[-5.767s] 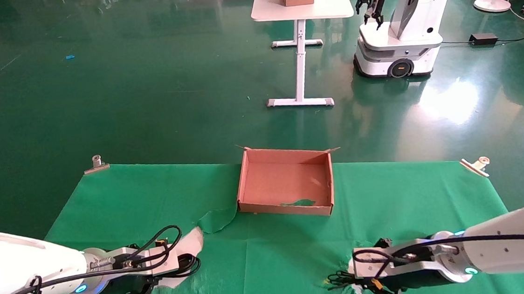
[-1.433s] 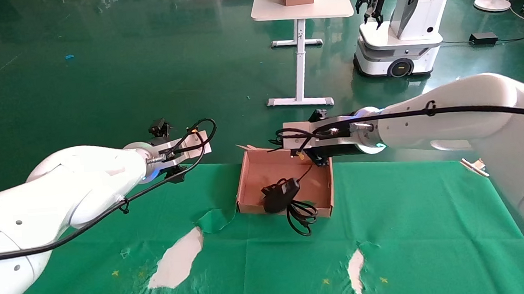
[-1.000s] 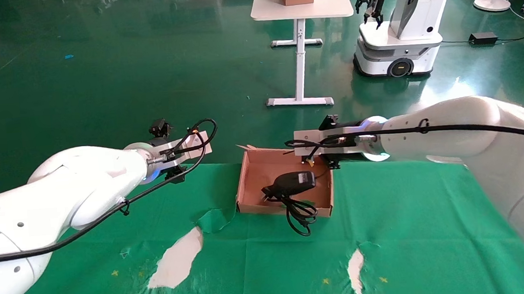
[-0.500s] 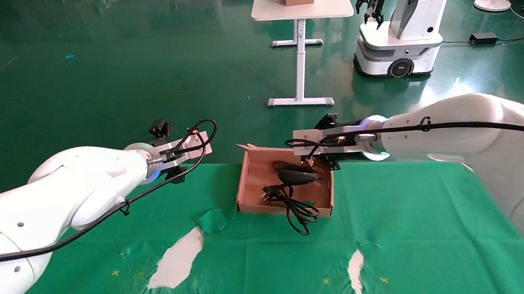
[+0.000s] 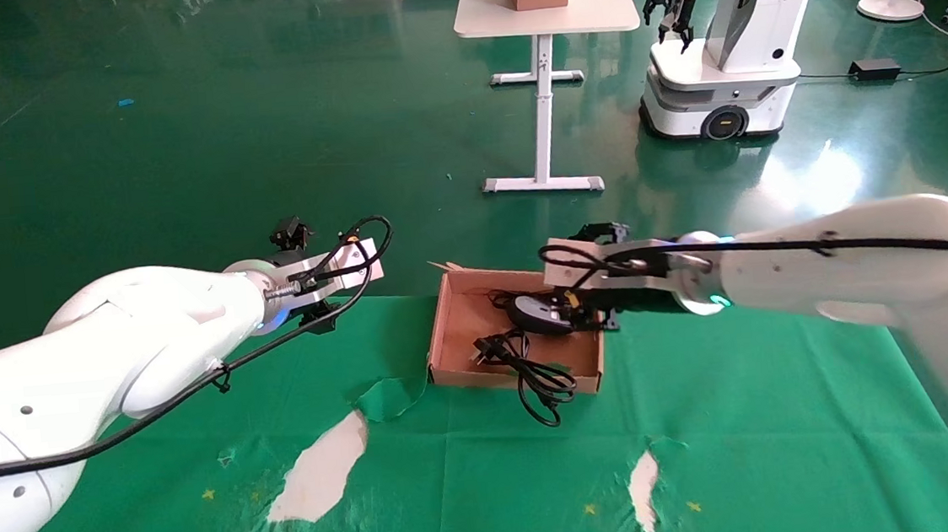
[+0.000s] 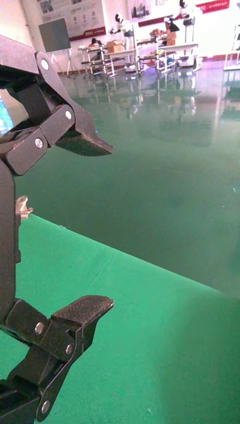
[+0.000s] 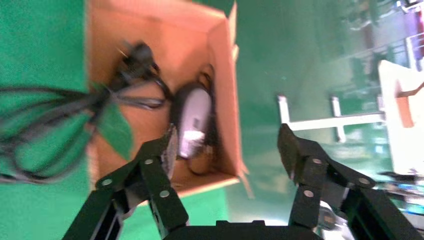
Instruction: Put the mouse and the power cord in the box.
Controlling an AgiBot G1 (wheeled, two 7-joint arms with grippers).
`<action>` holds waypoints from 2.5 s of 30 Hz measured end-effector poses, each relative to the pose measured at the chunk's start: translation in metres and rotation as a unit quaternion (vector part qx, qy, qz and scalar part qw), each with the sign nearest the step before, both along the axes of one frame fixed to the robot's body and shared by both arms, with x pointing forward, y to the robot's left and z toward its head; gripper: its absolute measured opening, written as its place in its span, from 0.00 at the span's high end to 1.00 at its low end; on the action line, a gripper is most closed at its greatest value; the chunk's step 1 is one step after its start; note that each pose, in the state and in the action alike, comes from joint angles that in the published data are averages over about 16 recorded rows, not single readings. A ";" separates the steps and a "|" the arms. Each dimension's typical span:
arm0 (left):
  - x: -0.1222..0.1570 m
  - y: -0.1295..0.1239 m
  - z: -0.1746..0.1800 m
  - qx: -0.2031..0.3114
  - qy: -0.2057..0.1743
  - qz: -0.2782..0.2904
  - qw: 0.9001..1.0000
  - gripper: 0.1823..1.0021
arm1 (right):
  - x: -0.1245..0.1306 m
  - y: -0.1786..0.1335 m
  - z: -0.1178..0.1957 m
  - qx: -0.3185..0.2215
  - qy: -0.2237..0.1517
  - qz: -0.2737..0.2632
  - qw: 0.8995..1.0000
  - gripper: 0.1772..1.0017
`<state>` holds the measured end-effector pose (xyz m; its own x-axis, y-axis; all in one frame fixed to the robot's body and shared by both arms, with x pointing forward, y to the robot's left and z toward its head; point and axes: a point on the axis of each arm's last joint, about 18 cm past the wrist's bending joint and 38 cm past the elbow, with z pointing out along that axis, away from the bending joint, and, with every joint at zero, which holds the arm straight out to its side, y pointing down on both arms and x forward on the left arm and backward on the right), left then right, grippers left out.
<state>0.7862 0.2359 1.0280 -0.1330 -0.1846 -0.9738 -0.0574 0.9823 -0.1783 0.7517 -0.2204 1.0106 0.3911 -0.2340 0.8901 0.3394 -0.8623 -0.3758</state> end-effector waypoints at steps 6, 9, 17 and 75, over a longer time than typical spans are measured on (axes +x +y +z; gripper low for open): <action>0.000 0.000 0.000 0.000 0.000 0.000 1.000 0.00 | -0.018 -0.010 -0.013 0.069 0.032 0.033 0.997 0.30; -0.001 0.000 -0.002 -0.003 0.003 0.000 1.000 0.00 | -0.028 -0.015 -0.017 0.101 0.046 0.051 0.992 0.22; -0.005 0.007 -0.030 -0.055 0.047 -0.002 0.997 0.00 | -0.061 -0.030 -0.025 0.176 0.079 0.102 0.976 0.10; -0.303 0.062 -0.039 -0.382 0.226 -0.541 0.715 0.00 | -0.277 -0.082 -0.018 0.290 0.191 0.357 0.867 0.00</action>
